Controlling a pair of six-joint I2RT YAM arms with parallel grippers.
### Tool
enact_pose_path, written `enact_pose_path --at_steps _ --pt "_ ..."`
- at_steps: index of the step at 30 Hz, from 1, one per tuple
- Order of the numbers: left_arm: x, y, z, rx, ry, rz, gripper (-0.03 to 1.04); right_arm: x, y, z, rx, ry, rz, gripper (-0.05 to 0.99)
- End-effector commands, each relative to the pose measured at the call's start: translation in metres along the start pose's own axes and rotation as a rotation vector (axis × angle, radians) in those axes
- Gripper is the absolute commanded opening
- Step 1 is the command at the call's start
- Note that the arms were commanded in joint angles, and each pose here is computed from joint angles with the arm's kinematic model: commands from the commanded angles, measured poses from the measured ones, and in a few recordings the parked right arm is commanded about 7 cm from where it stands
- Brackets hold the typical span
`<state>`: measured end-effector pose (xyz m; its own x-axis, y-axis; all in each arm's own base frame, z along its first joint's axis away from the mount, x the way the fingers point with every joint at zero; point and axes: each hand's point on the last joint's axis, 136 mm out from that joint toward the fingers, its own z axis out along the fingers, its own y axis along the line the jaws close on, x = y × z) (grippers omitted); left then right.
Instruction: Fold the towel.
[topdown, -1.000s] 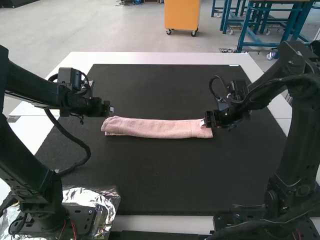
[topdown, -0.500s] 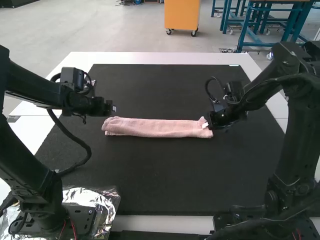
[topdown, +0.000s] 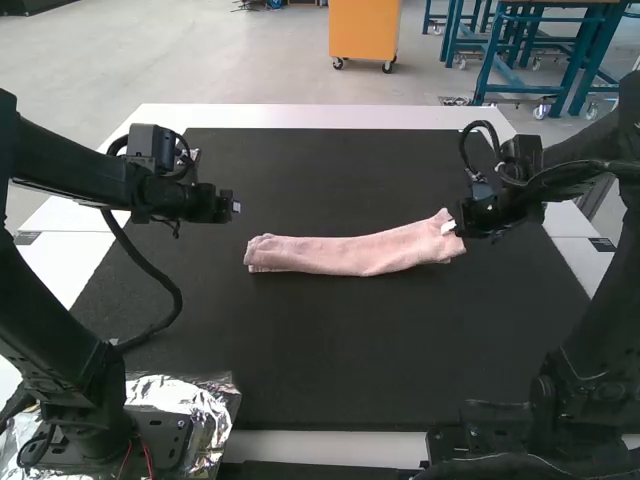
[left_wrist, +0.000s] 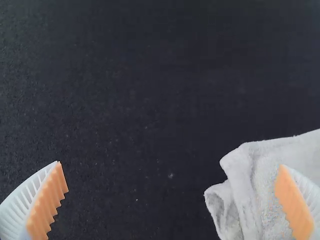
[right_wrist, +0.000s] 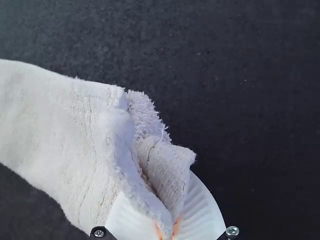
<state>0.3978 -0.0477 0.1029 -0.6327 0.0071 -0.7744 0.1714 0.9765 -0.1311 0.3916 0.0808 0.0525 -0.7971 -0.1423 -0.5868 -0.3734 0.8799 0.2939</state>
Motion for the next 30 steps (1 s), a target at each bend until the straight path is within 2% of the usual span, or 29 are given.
enact_pose_path --at_steps 1,12,30 --pt "-0.019 0.0 -0.004 -0.004 -0.044 0.0 0.97 -0.012 0.036 0.003 -0.072 -0.012 -0.037 -0.02" --pt "-0.021 0.0 -0.003 -0.004 -0.055 0.019 0.97 -0.033 0.157 0.036 -0.244 -0.073 -0.115 -0.02" --pt "-0.02 0.003 -0.002 -0.009 -0.102 0.026 0.97 -0.032 0.272 0.11 -0.385 0.017 -0.238 -0.02"
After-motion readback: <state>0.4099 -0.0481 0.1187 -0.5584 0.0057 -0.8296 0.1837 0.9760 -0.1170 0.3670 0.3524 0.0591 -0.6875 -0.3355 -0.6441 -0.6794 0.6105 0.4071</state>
